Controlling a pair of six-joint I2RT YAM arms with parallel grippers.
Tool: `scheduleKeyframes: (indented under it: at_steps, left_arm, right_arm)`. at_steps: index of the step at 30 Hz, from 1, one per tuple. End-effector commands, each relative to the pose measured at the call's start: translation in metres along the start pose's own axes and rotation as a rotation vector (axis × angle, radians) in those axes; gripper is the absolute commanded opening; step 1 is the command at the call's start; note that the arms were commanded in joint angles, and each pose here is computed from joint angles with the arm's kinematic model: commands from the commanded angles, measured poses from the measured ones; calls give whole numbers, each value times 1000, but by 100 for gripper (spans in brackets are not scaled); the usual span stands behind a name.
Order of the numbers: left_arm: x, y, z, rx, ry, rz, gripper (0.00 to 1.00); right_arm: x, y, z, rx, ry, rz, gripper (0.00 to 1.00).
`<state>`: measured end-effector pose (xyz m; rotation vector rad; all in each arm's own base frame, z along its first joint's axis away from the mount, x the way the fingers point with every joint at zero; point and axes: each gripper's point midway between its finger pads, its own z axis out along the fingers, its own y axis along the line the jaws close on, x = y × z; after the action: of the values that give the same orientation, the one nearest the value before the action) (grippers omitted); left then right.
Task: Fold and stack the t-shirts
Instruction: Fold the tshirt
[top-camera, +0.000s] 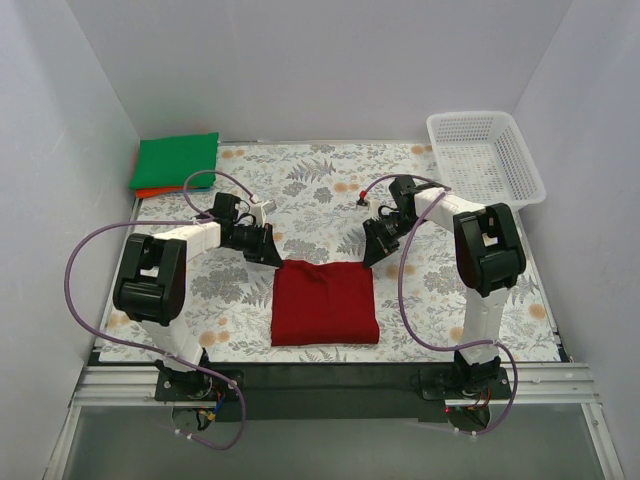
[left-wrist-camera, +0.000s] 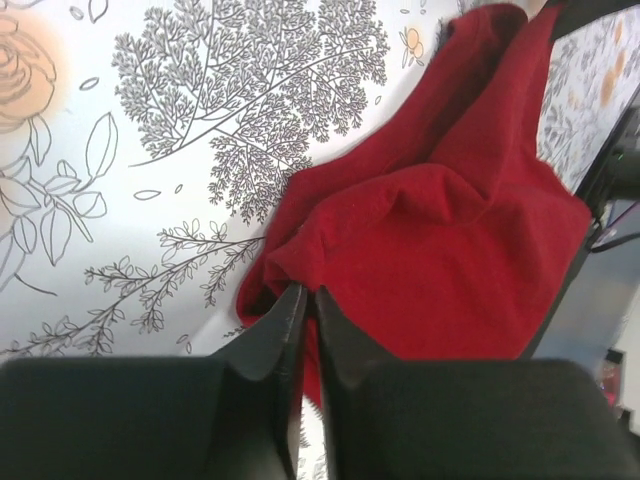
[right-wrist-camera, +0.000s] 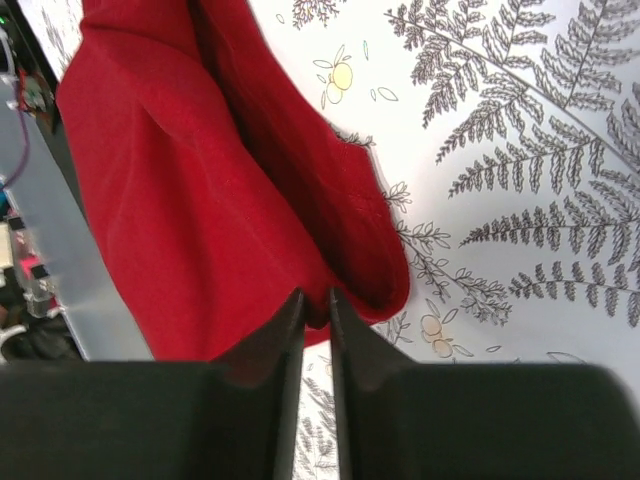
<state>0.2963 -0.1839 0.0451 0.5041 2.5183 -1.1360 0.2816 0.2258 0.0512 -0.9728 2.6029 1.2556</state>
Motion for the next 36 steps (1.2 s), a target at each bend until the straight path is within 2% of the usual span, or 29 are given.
scheduleKeyframes:
  at_steps: [1,2,6,12,21,31,32,34,35,36]
  left_arm:
    - [-20,-13,-9,31,-49,51,4]
    - [-22,-16,-14,28,-60,79,1]
    - [-19,-17,-31,-19,-80,117,0]
    - [-17,10,-49,-193,-87,157,0]
    - [-24,52,-31,-289,-74,123,0]
    - [-62,77,-18,-303,-118,129,0]
    - [-65,76,-18,-299,-121,124,5]
    - [-75,70,-24,-282,-127,122,19]
    - [-78,68,-29,-280,-134,125,30]
    - [-83,58,-39,-277,-156,136,34]
  right_arm:
    - [-5,9,-4,-18,-22,-11,14]
    - [-7,11,-8,-5,-30,-22,2]
    - [-13,11,-26,56,-63,-50,1]
    - [-22,2,-48,169,-97,-87,1]
    - [-49,-35,-38,237,-105,-82,1]
    - [-93,-64,-46,344,-162,-123,1]
    - [-97,-64,-49,350,-170,-126,9]
    - [-109,-59,-58,368,-195,-131,36]
    - [-110,-55,-63,373,-200,-133,60]
    - [-112,-53,-69,385,-208,-140,65]
